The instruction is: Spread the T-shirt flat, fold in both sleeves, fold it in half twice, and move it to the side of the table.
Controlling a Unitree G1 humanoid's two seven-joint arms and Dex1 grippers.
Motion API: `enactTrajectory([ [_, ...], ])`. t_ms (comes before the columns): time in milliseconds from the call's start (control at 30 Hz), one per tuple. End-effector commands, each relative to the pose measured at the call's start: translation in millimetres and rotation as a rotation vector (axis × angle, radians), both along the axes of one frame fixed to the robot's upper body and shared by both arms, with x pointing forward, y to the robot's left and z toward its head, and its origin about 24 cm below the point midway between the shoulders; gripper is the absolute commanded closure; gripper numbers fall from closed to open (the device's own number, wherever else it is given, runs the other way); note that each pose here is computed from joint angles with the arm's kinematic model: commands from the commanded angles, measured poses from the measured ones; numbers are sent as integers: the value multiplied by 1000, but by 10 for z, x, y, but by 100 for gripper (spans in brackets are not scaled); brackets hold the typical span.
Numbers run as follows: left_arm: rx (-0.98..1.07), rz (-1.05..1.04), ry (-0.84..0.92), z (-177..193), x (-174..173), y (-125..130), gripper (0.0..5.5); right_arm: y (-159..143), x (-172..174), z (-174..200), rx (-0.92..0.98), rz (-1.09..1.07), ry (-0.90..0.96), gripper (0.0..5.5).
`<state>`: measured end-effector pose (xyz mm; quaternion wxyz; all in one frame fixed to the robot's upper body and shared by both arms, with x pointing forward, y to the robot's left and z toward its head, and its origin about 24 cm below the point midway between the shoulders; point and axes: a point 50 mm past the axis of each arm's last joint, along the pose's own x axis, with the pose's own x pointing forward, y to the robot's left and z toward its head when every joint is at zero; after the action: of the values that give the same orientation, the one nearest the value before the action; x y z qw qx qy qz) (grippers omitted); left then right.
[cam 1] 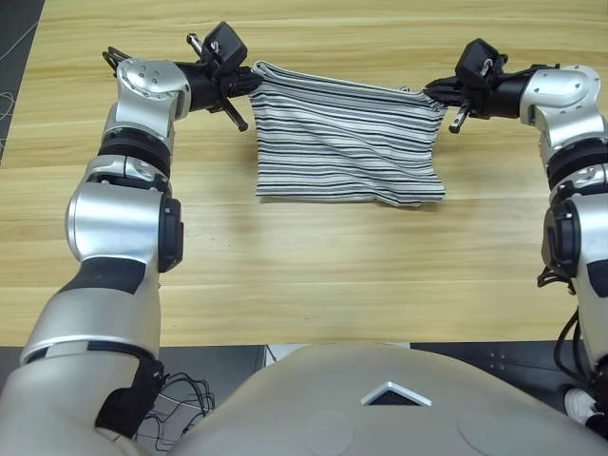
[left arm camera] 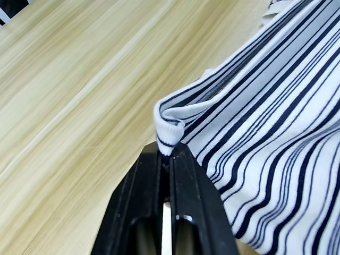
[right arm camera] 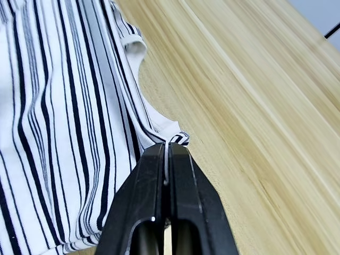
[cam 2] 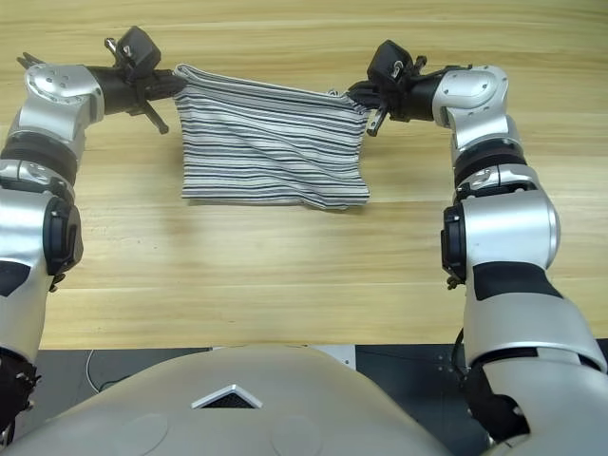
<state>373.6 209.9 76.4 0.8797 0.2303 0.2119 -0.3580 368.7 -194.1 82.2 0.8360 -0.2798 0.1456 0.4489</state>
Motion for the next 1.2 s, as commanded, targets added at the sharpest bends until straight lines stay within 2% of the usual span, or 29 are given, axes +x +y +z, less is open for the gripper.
enactTrajectory([
  [33,19,41,9,-43,18,-45,537,103,59,11,-30,-26,-9,540],
  [233,7,100,54,-211,-38,-62,537,178,73,-71,-75,-67,-10,540],
  [267,0,113,58,-222,-40,-61,520,183,82,-72,-82,-80,-19,540],
  [500,27,267,-35,-150,27,50,417,221,166,-40,-194,-167,-135,420],
  [567,65,314,-62,-130,33,130,413,205,203,2,-246,-199,-195,393],
  [733,132,375,-132,-77,47,249,413,181,223,9,-354,-207,-281,393],
  [800,130,335,-167,-35,57,235,413,193,225,31,-331,-203,-309,393],
  [867,89,218,-198,-5,43,157,413,230,221,80,-212,-205,-322,393],
  [1033,63,-175,-230,-151,-217,-23,413,330,137,90,99,-153,-278,393],
  [1200,60,-354,-243,-265,-534,-8,413,406,22,-54,199,-89,-224,393],
])
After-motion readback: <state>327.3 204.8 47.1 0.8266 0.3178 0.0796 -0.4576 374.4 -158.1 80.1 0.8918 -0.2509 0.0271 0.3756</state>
